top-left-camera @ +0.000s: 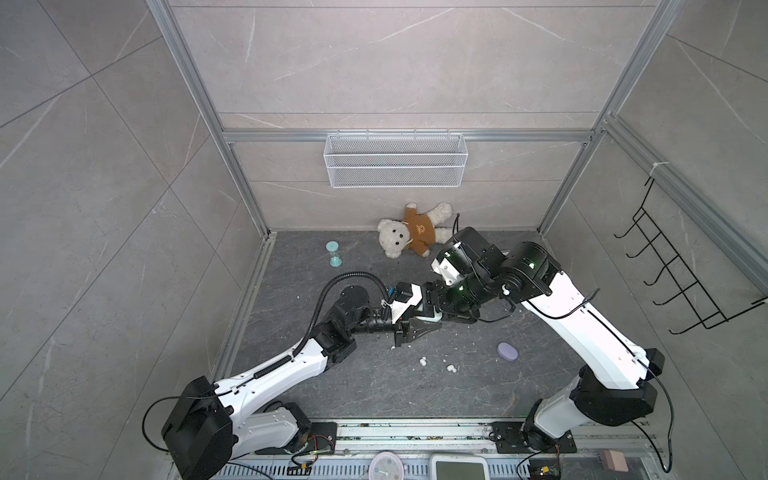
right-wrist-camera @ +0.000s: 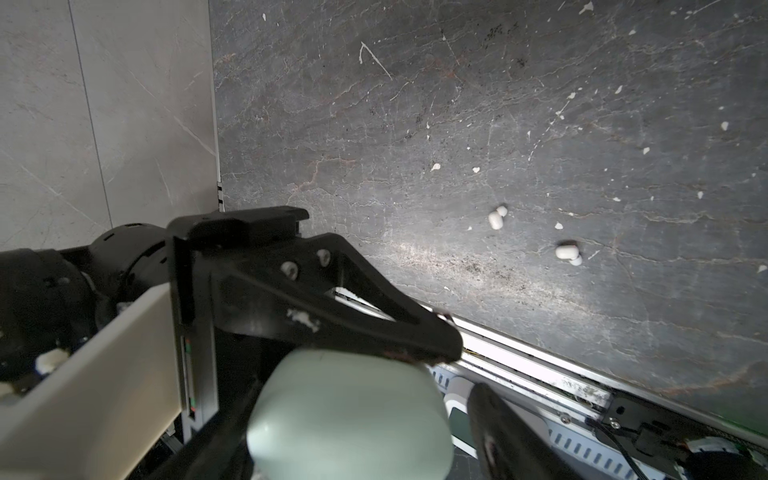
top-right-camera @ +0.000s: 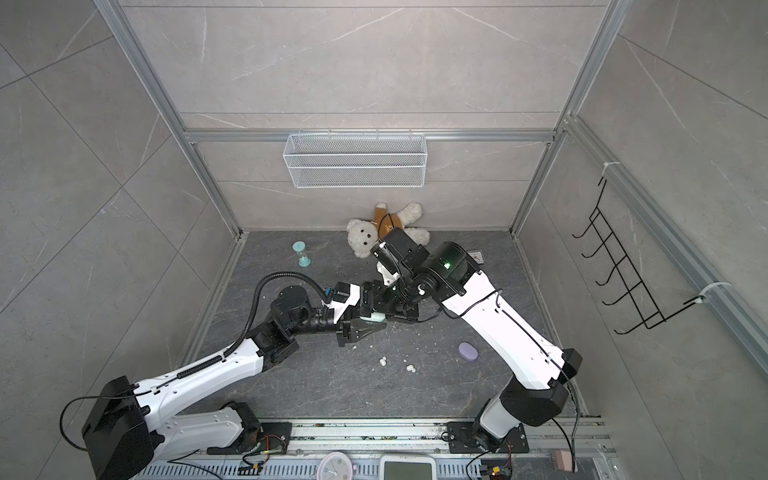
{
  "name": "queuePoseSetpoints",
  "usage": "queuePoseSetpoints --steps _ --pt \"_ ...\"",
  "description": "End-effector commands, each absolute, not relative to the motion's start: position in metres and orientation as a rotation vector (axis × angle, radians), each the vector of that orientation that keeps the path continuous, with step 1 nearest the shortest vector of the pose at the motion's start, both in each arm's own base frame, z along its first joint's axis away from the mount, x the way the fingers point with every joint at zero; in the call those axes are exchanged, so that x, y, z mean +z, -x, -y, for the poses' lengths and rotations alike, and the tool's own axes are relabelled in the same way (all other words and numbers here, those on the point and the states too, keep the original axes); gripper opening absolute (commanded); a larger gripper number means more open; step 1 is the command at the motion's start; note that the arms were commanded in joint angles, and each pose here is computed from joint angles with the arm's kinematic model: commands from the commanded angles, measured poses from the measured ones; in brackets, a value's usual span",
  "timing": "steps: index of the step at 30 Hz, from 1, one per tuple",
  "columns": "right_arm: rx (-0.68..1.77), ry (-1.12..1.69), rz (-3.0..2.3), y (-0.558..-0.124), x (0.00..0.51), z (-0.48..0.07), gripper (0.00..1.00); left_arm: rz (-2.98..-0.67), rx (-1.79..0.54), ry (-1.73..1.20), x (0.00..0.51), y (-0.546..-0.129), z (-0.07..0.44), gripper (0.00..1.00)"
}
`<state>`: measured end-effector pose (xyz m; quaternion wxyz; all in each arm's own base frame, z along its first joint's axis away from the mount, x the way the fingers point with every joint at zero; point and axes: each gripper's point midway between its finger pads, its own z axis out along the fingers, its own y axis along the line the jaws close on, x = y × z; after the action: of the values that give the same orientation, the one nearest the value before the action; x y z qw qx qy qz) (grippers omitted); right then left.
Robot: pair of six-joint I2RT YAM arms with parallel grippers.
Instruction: Insert the wireless bluetooth earbuds into the charging case
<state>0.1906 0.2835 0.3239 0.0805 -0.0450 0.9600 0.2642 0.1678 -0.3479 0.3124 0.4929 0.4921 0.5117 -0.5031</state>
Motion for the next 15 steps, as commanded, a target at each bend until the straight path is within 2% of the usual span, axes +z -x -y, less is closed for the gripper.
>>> queuePoseSetpoints --steps 1,15 --pt "0.827 0.117 -2.860 -0.1883 0.3290 -0.2831 0.76 -1.110 -1.186 -1.192 0.3467 -0.1628 0.3451 0.26" --pt "0.883 0.120 -2.850 -0.1868 0.3340 -0.2886 0.56 -1.113 -1.181 -1.188 0.3472 -0.1638 0.3451 0.26"
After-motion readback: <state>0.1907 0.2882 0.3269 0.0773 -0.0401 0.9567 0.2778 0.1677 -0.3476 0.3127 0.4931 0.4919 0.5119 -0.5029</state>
